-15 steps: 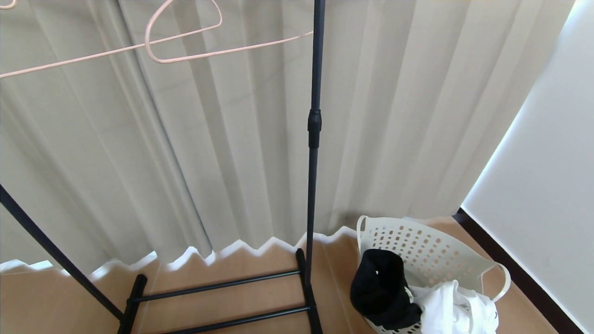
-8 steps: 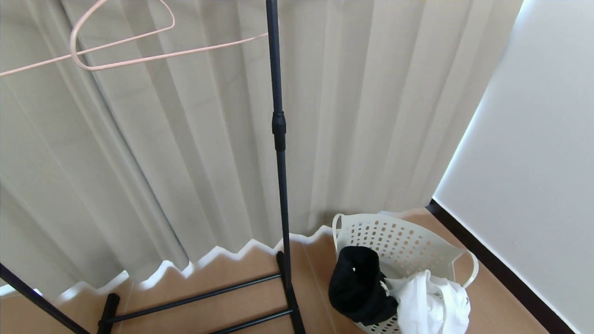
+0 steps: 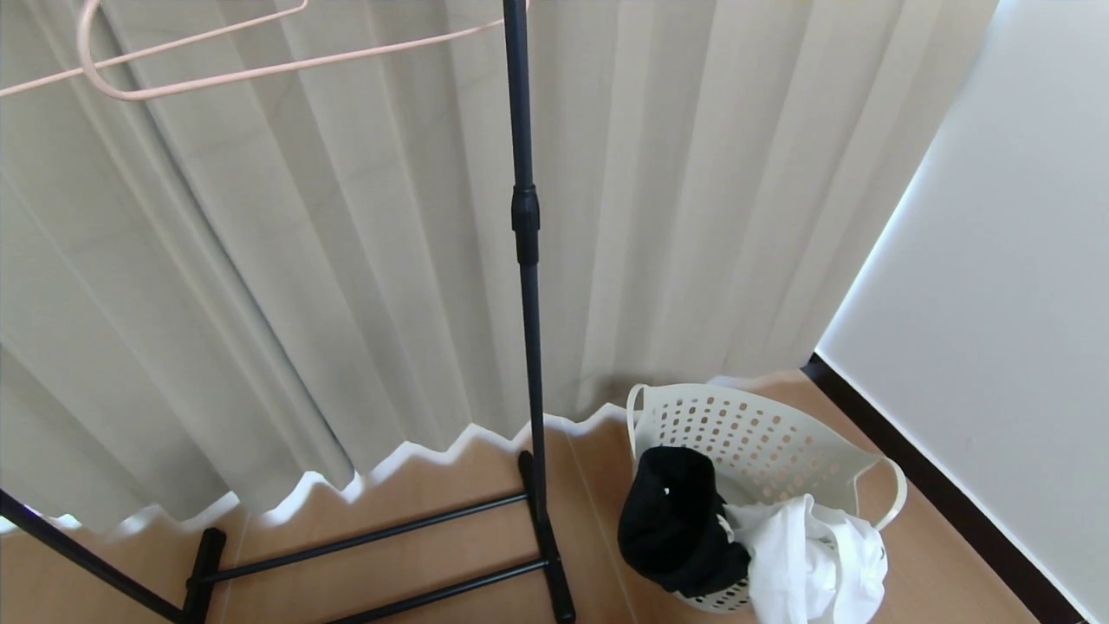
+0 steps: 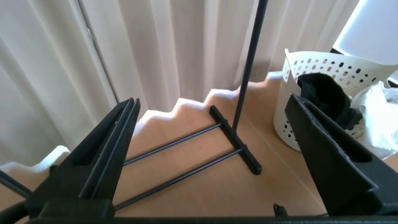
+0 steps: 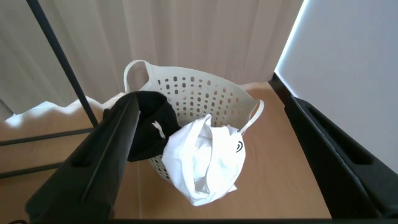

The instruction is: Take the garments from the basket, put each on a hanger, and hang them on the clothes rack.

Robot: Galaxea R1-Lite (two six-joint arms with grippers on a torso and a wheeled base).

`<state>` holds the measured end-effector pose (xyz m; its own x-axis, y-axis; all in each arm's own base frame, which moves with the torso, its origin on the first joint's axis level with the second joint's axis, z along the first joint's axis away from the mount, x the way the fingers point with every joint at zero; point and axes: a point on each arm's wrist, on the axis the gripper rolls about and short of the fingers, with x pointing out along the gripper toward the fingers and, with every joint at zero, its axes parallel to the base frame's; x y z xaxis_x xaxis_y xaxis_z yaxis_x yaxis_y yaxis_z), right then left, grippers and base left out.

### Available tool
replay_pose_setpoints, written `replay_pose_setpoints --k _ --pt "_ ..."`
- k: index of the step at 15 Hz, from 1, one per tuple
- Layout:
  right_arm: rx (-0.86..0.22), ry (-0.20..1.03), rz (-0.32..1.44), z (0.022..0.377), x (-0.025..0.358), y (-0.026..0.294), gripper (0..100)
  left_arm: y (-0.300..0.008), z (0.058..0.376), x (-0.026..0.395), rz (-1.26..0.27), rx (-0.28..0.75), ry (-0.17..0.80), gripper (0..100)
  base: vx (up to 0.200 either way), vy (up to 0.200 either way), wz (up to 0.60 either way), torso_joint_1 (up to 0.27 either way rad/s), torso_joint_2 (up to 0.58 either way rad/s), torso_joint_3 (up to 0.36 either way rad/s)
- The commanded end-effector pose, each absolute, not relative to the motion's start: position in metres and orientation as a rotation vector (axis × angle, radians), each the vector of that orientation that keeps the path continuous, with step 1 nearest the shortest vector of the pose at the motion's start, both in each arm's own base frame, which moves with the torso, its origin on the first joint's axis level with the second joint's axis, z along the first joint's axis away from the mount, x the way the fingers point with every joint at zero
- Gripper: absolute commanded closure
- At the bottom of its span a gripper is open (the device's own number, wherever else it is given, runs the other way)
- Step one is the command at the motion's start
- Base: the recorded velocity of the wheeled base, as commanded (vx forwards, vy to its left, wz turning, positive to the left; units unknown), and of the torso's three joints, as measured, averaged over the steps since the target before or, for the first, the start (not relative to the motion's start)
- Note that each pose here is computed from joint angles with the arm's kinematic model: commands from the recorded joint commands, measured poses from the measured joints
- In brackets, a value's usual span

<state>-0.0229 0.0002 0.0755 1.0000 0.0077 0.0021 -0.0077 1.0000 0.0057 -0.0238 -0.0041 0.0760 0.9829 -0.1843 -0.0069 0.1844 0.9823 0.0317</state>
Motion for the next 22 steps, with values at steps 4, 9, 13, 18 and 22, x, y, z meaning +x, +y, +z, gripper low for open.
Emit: replay_pose_setpoints --k 4,9,13,18,22 --pt "0.006 -0.002 0.008 0.0756 -0.0228 0.0002 0 -0.0042 0.076 -0.0238 -0.186 0.031 0.005 0 0.0 0.0 0.0 0.0 0.0 -0.196" --pt "0.006 -0.002 0.008 0.0756 -0.0228 0.0002 0 -0.0042 0.076 -0.0238 -0.186 0.034 0.004 0 0.0 0.0 0.0 0.0 0.01 -0.201" --pt "0.006 -0.002 0.008 0.0756 -0.0228 0.0002 0 -0.0041 0.076 -0.0238 -0.184 0.034 0.004 0 0.0 0.0 0.0 0.01 0.0 -0.199" --pt "0.005 -0.003 0.008 0.0758 -0.0228 0.0002 0 -0.0041 0.0762 -0.0238 -0.184 0.033 0.003 0 0.0 0.0 0.0 0.005 0.01 -0.199" --pt "-0.015 0.032 0.016 0.075 -0.0211 0.0002 0 -0.0041 0.0762 -0.0238 -0.184 0.033 0.003 0 0.0 0.0 0.0 0.005 0.01 -0.138"
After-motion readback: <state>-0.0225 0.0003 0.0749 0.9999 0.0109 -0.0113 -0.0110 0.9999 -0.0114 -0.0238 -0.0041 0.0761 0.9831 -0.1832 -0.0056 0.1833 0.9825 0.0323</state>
